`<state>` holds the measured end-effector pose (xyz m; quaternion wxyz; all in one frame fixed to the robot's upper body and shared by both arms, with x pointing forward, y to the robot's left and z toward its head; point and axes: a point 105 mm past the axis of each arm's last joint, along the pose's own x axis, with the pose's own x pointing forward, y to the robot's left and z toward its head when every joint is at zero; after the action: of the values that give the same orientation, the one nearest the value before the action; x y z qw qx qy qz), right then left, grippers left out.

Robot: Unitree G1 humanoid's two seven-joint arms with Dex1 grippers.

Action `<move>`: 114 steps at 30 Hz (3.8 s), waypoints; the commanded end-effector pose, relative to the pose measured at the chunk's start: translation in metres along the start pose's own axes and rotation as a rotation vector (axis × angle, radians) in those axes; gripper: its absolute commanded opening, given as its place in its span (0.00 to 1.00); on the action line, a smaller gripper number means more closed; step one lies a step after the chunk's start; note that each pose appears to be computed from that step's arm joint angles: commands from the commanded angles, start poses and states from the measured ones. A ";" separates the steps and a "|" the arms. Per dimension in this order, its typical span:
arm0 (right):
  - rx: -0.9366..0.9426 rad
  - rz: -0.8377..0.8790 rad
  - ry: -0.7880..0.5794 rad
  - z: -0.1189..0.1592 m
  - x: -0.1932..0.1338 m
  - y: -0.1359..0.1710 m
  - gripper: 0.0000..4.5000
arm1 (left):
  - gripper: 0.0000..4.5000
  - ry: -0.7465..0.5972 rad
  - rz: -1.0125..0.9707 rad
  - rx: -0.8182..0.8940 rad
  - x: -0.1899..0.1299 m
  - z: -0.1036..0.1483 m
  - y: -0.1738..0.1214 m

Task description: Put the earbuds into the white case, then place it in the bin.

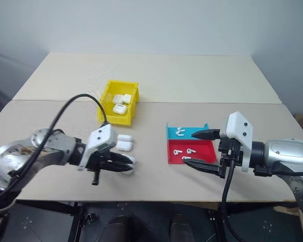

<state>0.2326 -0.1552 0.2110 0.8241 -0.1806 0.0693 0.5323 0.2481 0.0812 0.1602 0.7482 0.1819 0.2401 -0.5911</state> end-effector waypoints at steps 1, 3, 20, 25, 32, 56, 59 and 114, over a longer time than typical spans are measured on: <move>-0.030 -0.010 -0.008 0.008 -0.004 0.003 1.00 | 0.00 0.063 0.066 -0.063 0.014 0.001 0.001; -0.028 -0.012 -0.005 0.007 -0.004 0.004 1.00 | 0.00 0.141 0.082 -0.123 0.025 -0.006 -0.001; -0.022 -0.014 -0.006 0.006 0.000 0.007 1.00 | 0.00 0.253 0.250 -0.249 0.045 -0.029 0.016; -0.022 -0.015 -0.003 0.006 0.000 0.007 1.00 | 0.00 0.275 0.273 -0.275 0.034 -0.037 0.020; -0.020 -0.012 -0.002 0.005 0.000 0.009 1.00 | 0.00 0.304 0.331 -0.305 0.017 -0.048 0.027; -0.008 -0.001 0.007 0.000 0.000 0.013 1.00 | 0.27 0.308 0.287 -0.164 -0.075 -0.035 0.008; -0.006 0.000 0.007 0.000 0.000 0.012 1.00 | 0.49 0.338 0.323 -0.145 -0.090 -0.034 0.015; -0.025 0.004 0.018 -0.002 0.004 0.018 1.00 | 0.61 0.564 0.395 -0.251 -0.041 -0.047 0.068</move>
<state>0.2210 -0.1479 0.1962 0.8228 -0.1810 0.0910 0.5310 0.3022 0.1555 0.1296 0.7591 0.2803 0.4947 -0.3168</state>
